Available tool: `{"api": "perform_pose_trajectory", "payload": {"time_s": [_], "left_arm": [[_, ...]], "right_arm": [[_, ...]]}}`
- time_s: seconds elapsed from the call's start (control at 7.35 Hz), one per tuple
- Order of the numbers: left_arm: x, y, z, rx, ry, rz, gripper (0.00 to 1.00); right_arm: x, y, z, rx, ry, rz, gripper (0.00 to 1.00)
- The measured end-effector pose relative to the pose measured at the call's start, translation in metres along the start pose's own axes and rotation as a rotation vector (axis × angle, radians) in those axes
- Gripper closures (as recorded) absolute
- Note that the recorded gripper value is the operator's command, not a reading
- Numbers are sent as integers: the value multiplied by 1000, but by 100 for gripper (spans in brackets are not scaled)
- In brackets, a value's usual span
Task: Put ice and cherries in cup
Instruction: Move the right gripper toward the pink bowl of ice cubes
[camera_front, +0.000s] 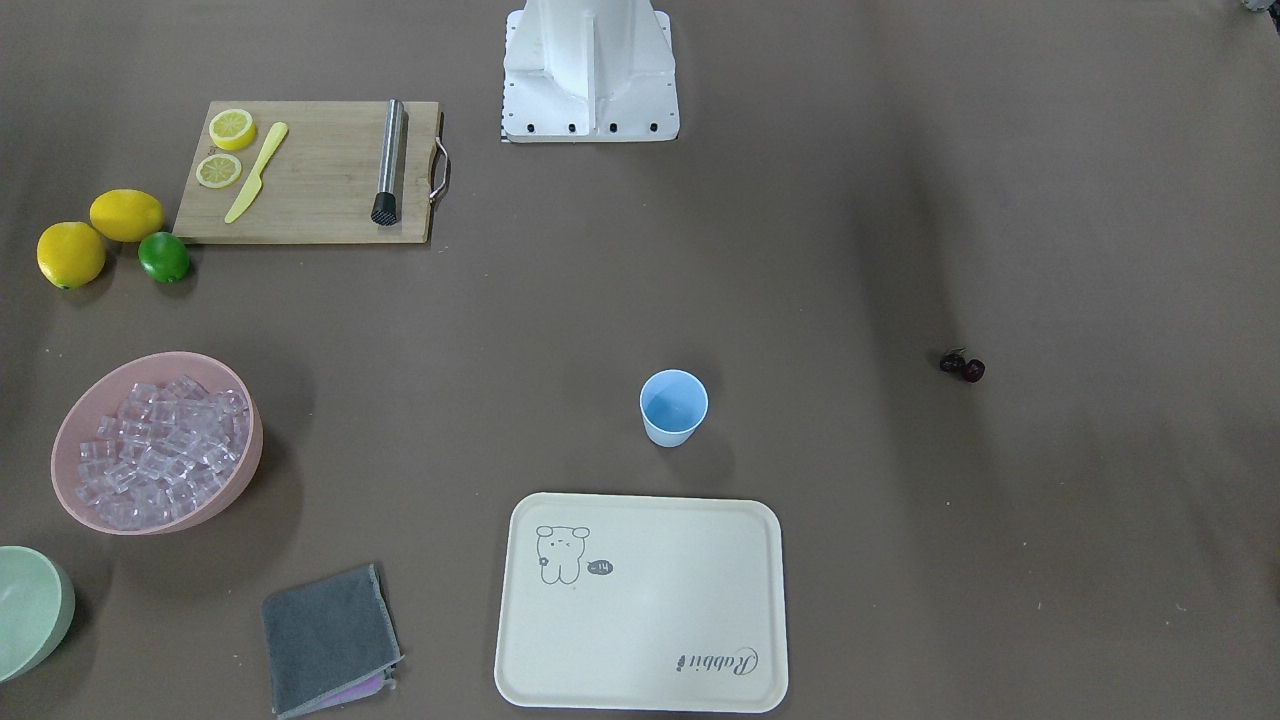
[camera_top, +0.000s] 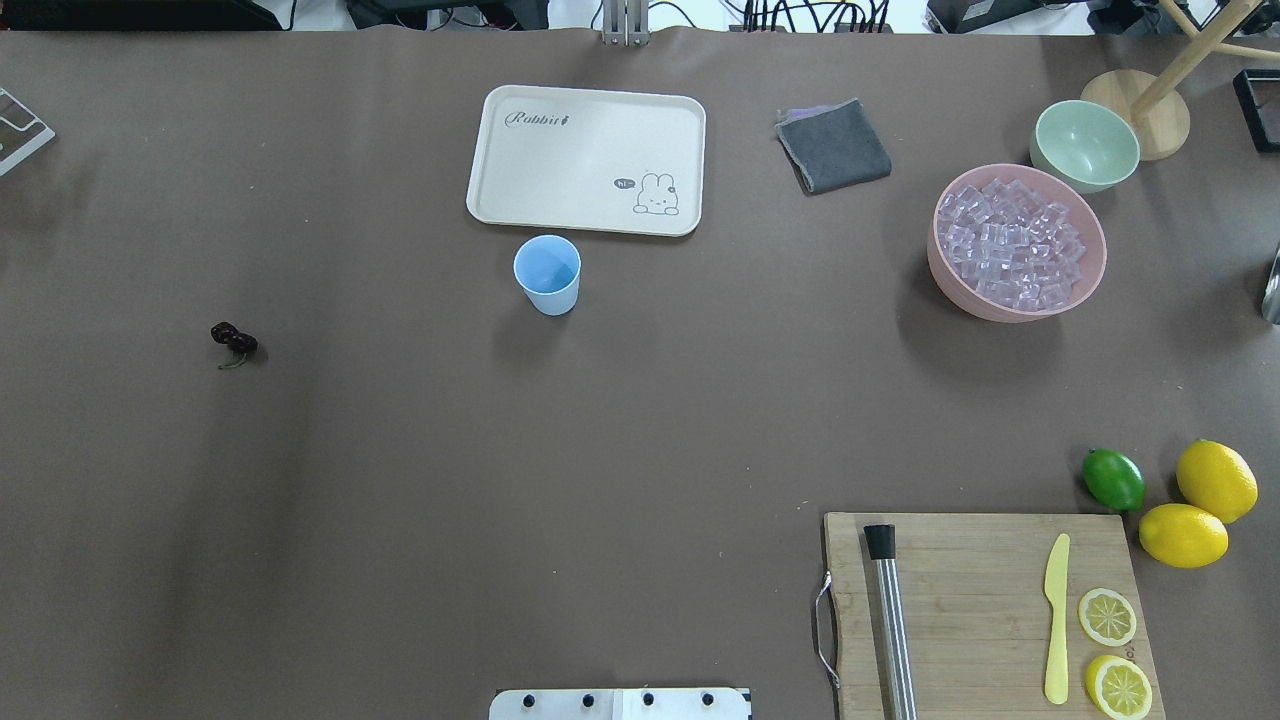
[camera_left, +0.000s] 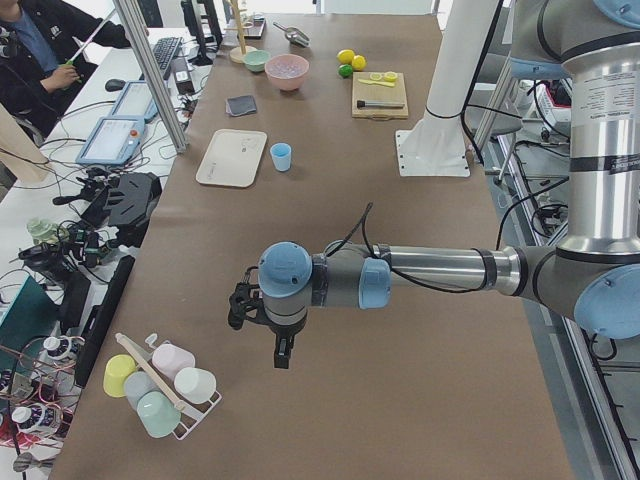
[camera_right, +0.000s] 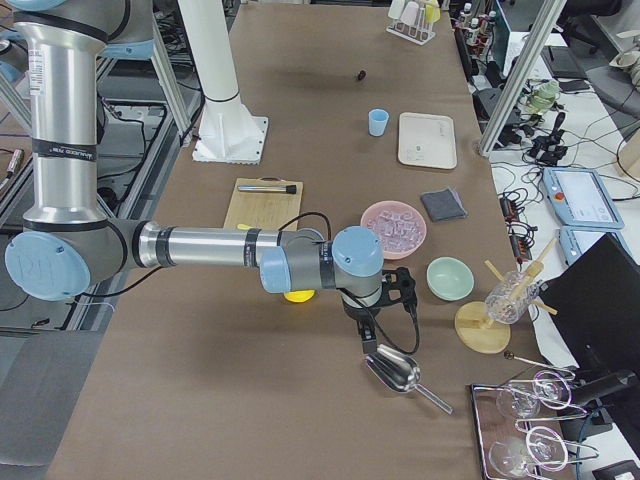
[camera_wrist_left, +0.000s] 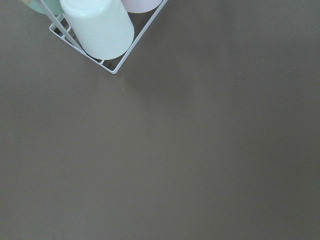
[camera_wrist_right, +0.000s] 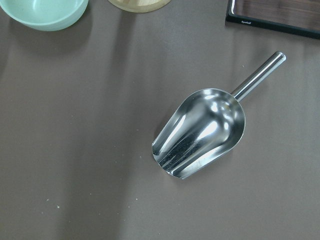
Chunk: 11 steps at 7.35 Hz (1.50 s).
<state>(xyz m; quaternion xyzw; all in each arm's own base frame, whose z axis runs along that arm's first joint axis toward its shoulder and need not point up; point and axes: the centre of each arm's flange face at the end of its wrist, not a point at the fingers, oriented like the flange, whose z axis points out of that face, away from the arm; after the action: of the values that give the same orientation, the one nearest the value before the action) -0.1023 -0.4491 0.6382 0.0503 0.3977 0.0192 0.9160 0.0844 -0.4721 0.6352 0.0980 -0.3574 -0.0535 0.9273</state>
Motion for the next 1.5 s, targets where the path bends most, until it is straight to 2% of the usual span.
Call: {"api": "perform_pose_trajectory", "payload": {"time_s": [0.54, 0.82, 1.23, 1.5], "left_arm": [[5, 1, -5, 9, 0, 20, 2], [8, 0, -7, 9, -1, 19, 2], [14, -9, -14, -12, -4, -11, 2], [10, -5, -13, -18, -5, -21, 2]], "right_arm": [[-2, -3, -1, -7, -2, 5, 0], [-26, -24, 3, -11, -18, -33, 0], [-139, -83, 27, -19, -89, -5, 0], [-230, -120, 50, -19, -109, -95, 1]]}}
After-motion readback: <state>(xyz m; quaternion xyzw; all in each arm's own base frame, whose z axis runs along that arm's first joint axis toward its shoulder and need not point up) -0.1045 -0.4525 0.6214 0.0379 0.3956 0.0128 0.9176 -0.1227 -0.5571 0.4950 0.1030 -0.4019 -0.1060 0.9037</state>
